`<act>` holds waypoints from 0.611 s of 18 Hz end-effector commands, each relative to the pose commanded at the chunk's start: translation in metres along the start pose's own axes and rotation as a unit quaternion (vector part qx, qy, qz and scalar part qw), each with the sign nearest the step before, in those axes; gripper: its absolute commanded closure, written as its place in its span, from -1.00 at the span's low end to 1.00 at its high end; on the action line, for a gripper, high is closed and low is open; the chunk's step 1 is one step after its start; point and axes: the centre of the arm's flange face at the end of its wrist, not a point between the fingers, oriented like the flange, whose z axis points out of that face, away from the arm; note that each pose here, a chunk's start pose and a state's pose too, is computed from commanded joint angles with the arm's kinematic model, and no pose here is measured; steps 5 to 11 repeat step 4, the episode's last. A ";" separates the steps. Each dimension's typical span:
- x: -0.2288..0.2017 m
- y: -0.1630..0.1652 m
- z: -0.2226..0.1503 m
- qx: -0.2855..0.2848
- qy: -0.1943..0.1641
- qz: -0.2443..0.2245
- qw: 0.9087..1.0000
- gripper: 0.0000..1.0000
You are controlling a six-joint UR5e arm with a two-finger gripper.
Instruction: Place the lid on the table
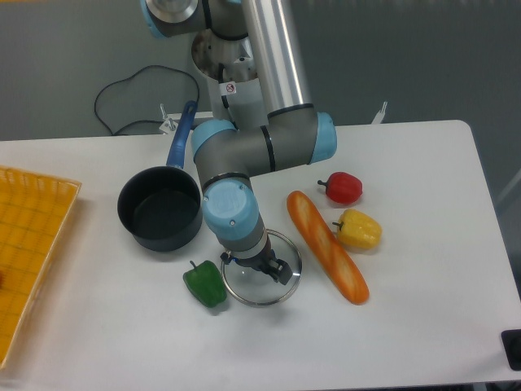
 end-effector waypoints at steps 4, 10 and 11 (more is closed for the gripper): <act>-0.003 0.004 -0.008 0.005 -0.005 0.005 1.000 -1.00; -0.003 0.004 -0.008 0.005 -0.005 0.005 1.000 -1.00; -0.003 0.004 -0.008 0.005 -0.005 0.005 1.000 -1.00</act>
